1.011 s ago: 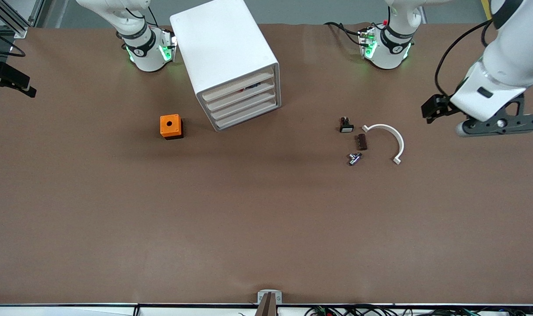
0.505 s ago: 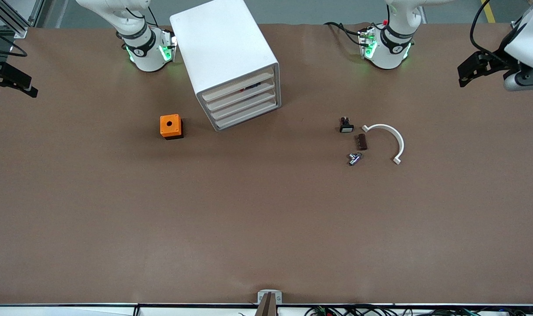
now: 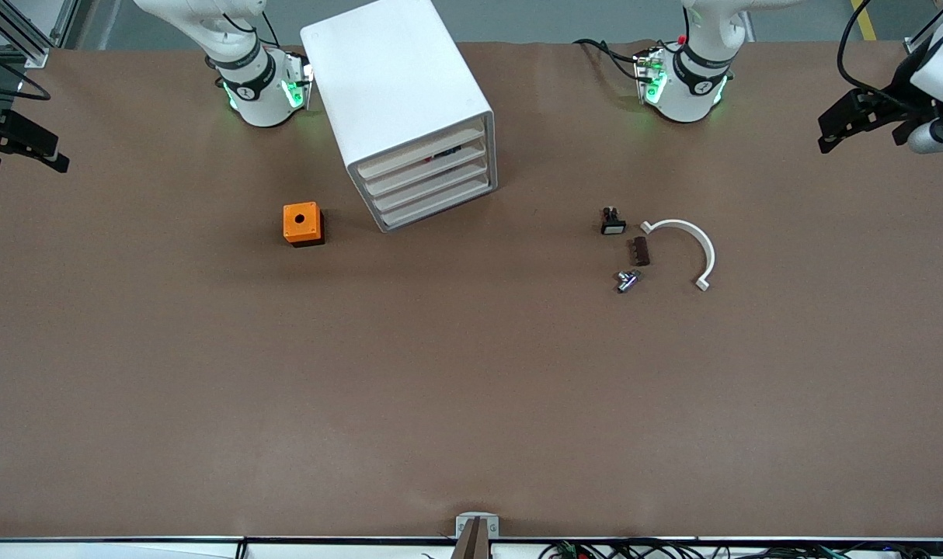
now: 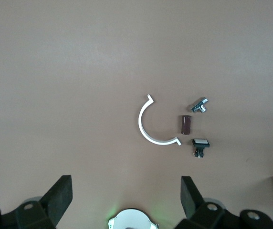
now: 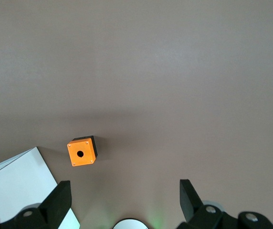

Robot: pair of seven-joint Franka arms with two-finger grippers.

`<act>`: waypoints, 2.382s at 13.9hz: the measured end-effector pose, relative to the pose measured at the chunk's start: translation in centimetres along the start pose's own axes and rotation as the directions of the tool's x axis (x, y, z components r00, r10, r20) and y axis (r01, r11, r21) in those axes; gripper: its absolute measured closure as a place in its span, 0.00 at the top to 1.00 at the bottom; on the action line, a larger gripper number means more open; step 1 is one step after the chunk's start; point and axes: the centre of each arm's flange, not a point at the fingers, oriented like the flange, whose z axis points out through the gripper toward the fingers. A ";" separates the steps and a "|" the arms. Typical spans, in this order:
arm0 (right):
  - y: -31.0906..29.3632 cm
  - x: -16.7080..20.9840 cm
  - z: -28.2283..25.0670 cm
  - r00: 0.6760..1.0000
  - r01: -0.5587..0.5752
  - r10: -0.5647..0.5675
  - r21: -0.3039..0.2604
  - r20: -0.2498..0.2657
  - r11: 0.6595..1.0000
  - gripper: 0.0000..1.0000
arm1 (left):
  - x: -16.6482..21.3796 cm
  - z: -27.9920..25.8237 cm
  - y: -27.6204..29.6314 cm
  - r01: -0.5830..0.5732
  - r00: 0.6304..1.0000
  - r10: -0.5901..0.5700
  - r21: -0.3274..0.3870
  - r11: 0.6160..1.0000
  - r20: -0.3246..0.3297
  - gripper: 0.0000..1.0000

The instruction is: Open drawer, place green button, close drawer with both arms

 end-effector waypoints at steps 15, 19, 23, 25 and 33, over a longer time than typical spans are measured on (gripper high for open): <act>-3.3 0.0 -0.4 0.998 0.065 -0.066 -0.004 -0.017 0.998 1.00 | 2.7 -1.0 0.2 -0.002 0.999 0.001 -0.015 1.000 -0.041 1.00; -3.6 0.0 -0.4 0.997 0.070 -0.070 -0.004 -0.019 0.998 1.00 | 2.9 -1.2 -1.3 0.030 0.998 -0.033 -0.057 0.998 -0.045 1.00; -3.4 0.0 -0.4 0.998 0.067 -0.067 -0.004 -0.019 0.998 1.00 | 2.9 -1.1 -1.8 0.039 0.998 -0.042 -0.061 0.997 -0.043 1.00; -3.4 0.0 -0.4 0.998 0.067 -0.067 -0.004 -0.019 0.998 1.00 | 2.9 -1.0 -1.6 0.036 0.998 -0.038 -0.060 0.998 -0.041 1.00; -3.4 0.0 -0.4 0.998 0.067 -0.067 -0.004 -0.019 0.998 1.00 | 2.6 -0.8 -0.8 0.019 1.000 -0.020 -0.050 0.999 -0.024 1.00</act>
